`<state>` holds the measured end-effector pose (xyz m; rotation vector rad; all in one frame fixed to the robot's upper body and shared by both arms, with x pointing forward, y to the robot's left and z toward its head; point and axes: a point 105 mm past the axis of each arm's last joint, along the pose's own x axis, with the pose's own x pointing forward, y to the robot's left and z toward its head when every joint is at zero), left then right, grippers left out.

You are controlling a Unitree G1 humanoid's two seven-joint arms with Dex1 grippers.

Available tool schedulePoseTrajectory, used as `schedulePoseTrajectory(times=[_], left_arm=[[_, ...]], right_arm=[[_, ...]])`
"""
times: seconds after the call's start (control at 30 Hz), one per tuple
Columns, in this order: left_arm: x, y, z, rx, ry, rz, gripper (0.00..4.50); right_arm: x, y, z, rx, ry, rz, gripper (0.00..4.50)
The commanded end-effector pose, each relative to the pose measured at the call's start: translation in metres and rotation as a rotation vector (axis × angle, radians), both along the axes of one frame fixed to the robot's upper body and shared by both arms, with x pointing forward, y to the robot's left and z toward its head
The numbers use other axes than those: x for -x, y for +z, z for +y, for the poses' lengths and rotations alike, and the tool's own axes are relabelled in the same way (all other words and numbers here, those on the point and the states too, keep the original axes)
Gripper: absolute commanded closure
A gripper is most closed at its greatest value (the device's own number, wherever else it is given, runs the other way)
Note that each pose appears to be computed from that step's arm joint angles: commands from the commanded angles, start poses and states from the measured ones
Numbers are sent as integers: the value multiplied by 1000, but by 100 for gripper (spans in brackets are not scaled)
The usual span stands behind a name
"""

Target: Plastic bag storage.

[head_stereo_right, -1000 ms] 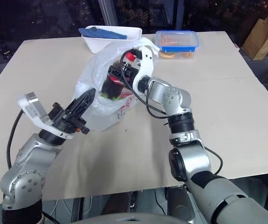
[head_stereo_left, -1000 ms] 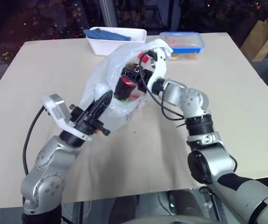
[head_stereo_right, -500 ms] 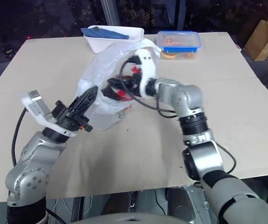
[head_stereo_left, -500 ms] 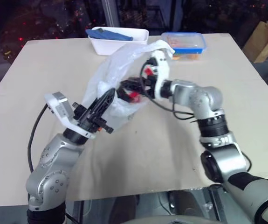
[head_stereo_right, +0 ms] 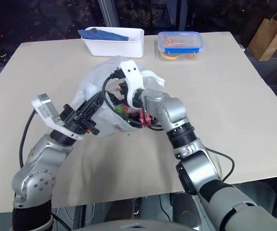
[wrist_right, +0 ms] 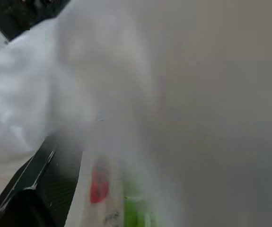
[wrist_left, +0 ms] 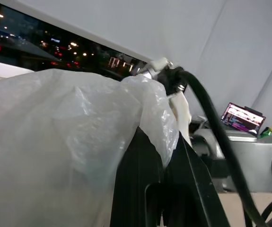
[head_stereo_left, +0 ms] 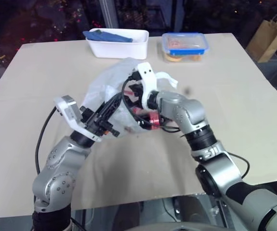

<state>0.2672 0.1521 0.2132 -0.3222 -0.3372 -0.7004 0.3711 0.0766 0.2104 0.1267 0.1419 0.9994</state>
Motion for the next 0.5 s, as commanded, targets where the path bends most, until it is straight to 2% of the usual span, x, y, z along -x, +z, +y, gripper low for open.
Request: schedulePoseTrajectory(times=[0.03,0.2,0.33,0.43,0.5], left_arm=[[7,8,3,-3,18,-50,450],[9,4,5,-16,25,-42,450],[8,1,3,-18,17,-35,450],[9,-7,0,-49,-15,-14,450],[9,-8,1,-56,-20,-11,450]], right_arm=[[4,51,-18,-53,70,-184,4],[26,64,-64,25,237,-238,4],[50,61,-100,115,353,-269,4],[75,28,-126,291,479,-235,4],[80,5,-132,401,506,-214,4]])
